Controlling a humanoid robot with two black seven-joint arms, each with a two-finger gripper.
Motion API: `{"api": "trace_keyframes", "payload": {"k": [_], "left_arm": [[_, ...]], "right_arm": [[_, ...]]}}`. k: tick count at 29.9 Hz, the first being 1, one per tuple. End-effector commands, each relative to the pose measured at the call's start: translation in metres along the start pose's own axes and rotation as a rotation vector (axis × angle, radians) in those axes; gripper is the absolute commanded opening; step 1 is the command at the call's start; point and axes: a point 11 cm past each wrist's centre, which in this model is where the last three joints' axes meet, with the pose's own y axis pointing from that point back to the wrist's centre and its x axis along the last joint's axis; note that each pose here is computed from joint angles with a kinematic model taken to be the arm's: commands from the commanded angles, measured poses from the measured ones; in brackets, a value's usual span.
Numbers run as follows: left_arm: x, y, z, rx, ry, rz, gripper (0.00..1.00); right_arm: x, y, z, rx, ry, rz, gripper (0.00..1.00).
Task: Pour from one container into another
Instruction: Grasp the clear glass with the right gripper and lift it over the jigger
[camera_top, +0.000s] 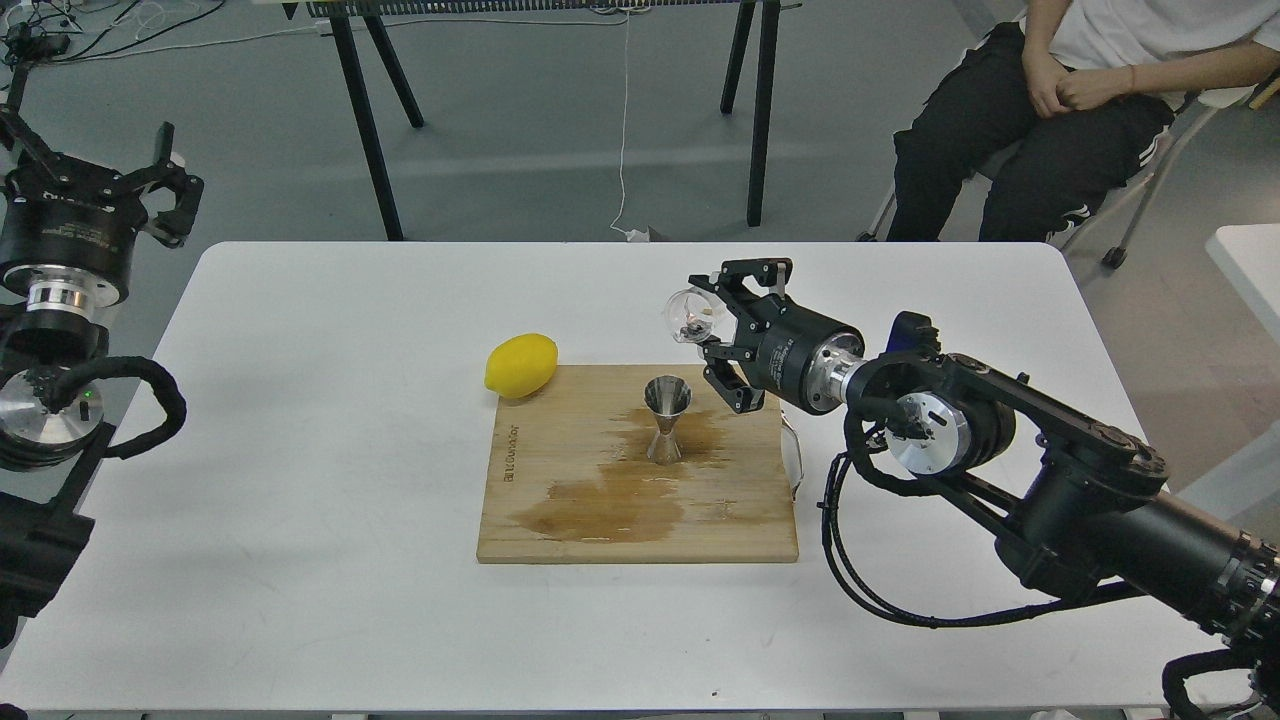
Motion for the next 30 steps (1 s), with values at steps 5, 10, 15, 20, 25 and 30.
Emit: {"api": "trace_keyframes", "payload": {"k": [5,10,15,20,25,30], "left_arm": [[0.0,0.0,0.0,0.0,0.0,0.0,1.0],[0.0,0.0,0.001,-0.001,0.0,0.0,1.0],[0.0,-0.001,0.004,-0.011,0.004,0.001,1.0],[0.001,-0.001,0.004,-0.011,0.004,0.003,1.0],[0.002,0.0,0.003,-0.01,0.005,0.006,1.0],[0.003,0.001,0.002,-0.008,0.004,0.008,1.0]], "right_arm": [[0.001,0.003,0.008,-0.007,0.122,0.01,0.42],[-0.002,0.001,0.012,0.006,0.252,0.015,0.42],[-0.003,0.001,0.01,0.011,0.272,0.015,0.42],[-0.003,0.0,0.009,0.019,0.305,0.021,0.42],[-0.004,-0.001,0.013,0.018,0.33,0.024,0.42],[-0.015,-0.006,0.022,0.016,0.388,0.015,0.42]]}}
